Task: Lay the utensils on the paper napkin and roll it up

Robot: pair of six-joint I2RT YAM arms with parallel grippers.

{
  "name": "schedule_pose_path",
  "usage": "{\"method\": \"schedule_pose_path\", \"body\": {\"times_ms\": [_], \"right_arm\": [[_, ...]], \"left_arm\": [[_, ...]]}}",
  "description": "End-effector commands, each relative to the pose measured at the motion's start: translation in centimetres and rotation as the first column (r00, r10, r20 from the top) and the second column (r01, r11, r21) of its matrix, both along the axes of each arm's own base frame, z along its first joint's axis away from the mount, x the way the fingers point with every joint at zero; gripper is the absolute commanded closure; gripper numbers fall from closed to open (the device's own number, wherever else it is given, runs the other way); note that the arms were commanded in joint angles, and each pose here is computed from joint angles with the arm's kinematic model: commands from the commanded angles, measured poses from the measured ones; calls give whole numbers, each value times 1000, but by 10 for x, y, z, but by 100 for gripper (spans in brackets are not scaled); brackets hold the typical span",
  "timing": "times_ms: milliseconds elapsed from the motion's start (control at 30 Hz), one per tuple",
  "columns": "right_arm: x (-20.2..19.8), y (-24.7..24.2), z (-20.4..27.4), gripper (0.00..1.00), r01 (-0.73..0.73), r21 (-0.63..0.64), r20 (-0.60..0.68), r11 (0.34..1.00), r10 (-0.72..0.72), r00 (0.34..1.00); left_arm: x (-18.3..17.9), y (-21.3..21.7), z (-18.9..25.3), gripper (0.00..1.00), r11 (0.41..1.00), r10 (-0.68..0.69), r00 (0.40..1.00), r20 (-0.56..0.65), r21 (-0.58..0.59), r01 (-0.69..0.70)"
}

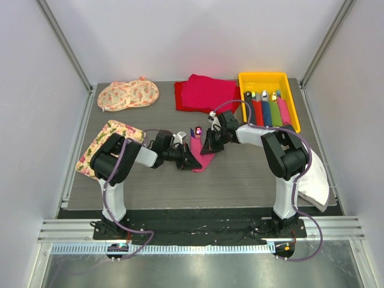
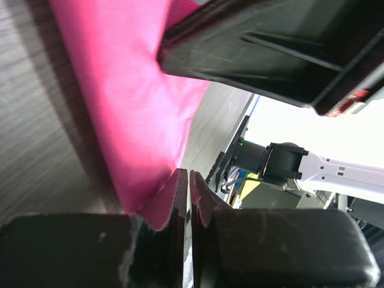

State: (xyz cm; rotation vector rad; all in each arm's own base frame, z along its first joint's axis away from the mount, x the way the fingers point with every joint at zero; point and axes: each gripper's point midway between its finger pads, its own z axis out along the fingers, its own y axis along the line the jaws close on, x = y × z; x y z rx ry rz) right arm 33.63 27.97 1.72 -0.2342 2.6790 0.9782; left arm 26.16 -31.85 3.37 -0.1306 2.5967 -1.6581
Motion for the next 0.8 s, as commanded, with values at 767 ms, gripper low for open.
{"method": "schedule_pose_path", "body": {"times_ms": [767], "right_arm": [[52, 5, 51, 56, 65, 11, 145, 998, -66, 987]], "left_arm": [[-21, 24, -69, 98, 983, -31, 996, -87, 179, 47]]}}
